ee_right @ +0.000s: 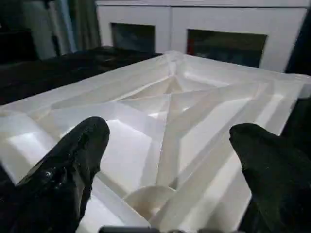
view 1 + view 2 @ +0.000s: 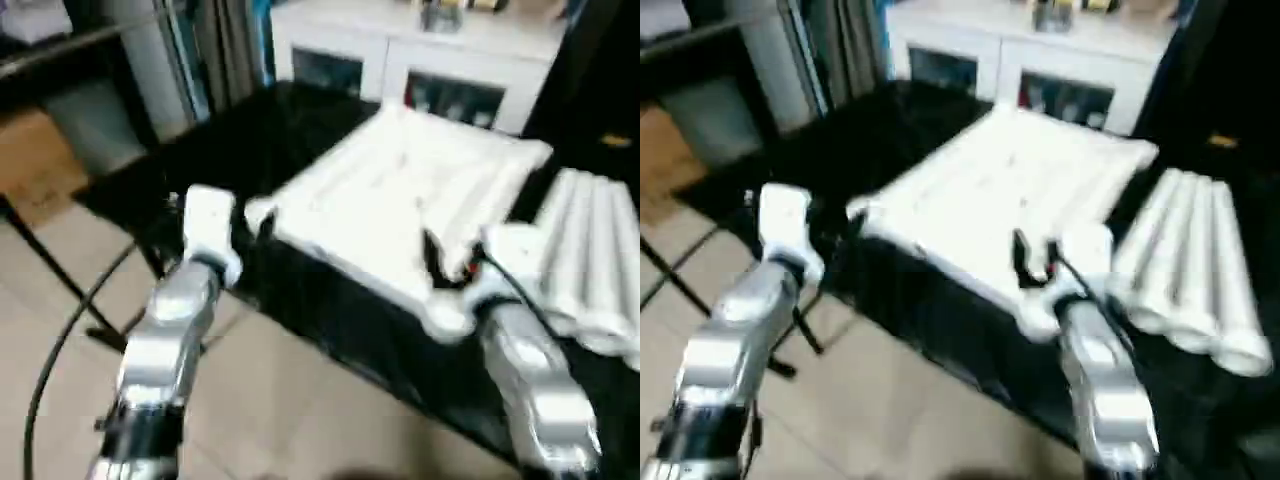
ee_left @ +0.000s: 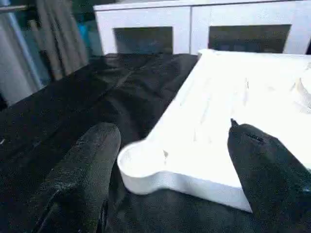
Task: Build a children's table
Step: Move to table
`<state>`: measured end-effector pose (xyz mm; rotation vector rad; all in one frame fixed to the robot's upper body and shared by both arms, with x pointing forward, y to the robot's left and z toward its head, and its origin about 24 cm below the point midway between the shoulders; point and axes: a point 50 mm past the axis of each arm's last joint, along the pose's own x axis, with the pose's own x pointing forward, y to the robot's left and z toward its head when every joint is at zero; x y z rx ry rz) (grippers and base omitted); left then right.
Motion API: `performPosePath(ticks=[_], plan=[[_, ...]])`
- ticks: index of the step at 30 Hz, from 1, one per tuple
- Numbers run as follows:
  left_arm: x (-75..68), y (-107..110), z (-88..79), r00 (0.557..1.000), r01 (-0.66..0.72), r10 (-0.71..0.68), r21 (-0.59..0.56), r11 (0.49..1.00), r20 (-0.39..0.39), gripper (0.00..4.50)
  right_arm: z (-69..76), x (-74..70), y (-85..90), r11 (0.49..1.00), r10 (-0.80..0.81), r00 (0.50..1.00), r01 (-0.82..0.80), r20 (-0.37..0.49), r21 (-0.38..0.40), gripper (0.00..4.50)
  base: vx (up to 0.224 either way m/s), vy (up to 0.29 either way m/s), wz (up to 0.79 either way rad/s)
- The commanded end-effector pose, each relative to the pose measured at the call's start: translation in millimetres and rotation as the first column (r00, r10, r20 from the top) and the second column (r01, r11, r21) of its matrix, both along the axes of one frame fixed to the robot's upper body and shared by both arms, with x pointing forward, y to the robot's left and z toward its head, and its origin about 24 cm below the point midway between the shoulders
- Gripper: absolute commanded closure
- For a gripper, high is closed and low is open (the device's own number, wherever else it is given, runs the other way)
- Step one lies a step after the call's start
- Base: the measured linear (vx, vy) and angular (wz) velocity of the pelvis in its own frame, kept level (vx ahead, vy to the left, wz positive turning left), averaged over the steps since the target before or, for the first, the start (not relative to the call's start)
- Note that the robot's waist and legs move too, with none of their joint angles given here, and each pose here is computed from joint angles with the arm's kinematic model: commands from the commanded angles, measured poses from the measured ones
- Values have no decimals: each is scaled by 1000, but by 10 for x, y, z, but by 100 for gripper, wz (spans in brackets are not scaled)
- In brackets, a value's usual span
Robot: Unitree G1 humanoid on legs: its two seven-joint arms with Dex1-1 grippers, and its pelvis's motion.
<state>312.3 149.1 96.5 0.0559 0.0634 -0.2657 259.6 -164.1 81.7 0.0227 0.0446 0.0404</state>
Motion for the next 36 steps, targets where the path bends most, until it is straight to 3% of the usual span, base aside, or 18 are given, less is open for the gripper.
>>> performPosePath(ticks=[1, 4, 5, 7, 13, 16, 19, 23, 28, 36], plan=[[10, 12, -73, 999, 22, -22, 17, 1000, -39, 50, 34, -105, -19, 999, -42, 999, 42, 1, 15, 0, 86, 176, -51], [32, -43, -52, 999, 51, -50, 46, 998, -16, 50, -11, -217, -63, 995, -94, 995, 94, -24, 20, 0, 84, 152, -51], [64, -12, -25, 1000, 11, -12, 64, 998, 22, 50, -22, -236, -58, 994, -112, 993, 112, -34, 12, 0, 98, 204, -48], [75, 4, -33, 1000, -3, 2, 54, 999, 20, 50, -18, -236, -46, 993, -117, 993, 117, -35, 11, 0, 80, 274, -48], [61, -20, -63, 1000, -18, 18, 30, 999, 15, 50, 141, -115, -4, 997, -74, 997, 74, -10, -14, 0, -59, 68, -54], [19, 0, -79, 996, -87, 87, -6, 996, 6, 50, 177, 36, 27, 998, 35, 999, -37, -33, -42, 0, -62, -115, -51], [-39, 26, -103, 995, -100, 100, -34, 994, -9, 50, 142, 87, 23, 992, 93, 993, -98, -72, -77, 0, -102, -164, -28], [-69, 37, -92, 996, -91, 91, -29, 995, -12, 50, 180, 142, -35, 993, 101, 991, -106, -86, -57, 0, -85, -54, -16], [-35, 84, -61, 1000, -16, 14, 130, 991, 14, 50, 96, 203, -6, 987, 160, 982, -163, -102, -15, 0, -70, 44, 4], [6, 58, -14, 998, 54, -55, 75, 996, 11, 50, 74, 198, 128, 979, 201, 974, -203, -105, -10, 0, 2, 0, -3]])
